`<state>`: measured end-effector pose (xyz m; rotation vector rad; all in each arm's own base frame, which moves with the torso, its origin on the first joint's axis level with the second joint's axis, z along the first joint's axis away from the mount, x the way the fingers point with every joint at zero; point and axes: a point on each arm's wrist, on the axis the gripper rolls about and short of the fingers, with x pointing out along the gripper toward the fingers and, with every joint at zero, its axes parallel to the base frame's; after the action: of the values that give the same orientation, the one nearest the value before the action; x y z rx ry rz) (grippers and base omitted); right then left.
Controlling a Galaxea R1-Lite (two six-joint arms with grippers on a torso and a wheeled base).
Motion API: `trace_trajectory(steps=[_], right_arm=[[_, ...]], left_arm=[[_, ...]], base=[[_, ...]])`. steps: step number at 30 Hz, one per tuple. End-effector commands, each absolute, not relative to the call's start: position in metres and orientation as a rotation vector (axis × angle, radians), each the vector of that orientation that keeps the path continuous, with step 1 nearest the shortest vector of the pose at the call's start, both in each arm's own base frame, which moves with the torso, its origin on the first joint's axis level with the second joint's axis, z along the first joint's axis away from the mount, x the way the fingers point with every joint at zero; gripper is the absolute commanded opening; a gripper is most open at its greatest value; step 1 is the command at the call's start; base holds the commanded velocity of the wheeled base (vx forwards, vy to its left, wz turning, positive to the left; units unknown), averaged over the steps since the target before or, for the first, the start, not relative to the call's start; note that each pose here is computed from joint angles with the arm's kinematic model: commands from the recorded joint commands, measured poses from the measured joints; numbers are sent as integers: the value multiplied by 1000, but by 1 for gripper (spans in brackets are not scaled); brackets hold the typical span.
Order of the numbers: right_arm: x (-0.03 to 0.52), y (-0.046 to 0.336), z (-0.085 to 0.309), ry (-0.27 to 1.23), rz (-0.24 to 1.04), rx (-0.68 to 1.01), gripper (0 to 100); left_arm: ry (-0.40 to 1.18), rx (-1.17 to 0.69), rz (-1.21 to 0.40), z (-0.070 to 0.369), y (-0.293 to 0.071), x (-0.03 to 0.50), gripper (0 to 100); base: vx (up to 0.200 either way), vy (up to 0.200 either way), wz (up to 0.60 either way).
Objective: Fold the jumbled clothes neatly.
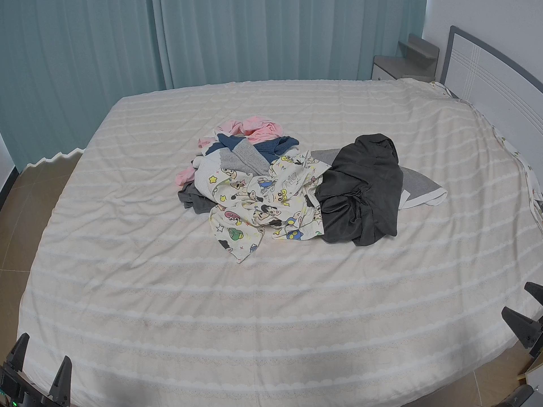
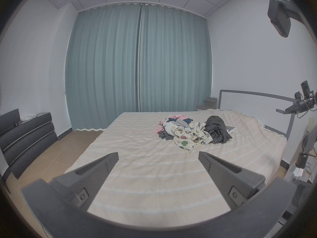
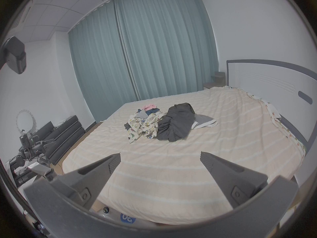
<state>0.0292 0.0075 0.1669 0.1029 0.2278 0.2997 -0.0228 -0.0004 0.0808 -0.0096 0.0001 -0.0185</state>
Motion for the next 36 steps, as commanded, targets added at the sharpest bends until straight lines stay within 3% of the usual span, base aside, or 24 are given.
trace_trajectory(steps=[1, 8, 20, 36], right_arm=[[290, 134, 127, 762, 356, 662, 100], [318, 177, 113, 798, 403, 693, 100], [353, 200, 101, 774, 420, 695, 100], [409, 214, 73, 655, 296, 692, 100]], left_arm=[[0, -15, -17, 75, 0, -23, 100], [0, -18, -18, 75, 0, -23, 100], [0, -26, -15, 75, 0, -23, 100], [0, -26, -15, 75, 0, -23, 100]], base=[[0, 0, 0], [0, 0, 0], [0, 0, 0], [0, 0, 0]])
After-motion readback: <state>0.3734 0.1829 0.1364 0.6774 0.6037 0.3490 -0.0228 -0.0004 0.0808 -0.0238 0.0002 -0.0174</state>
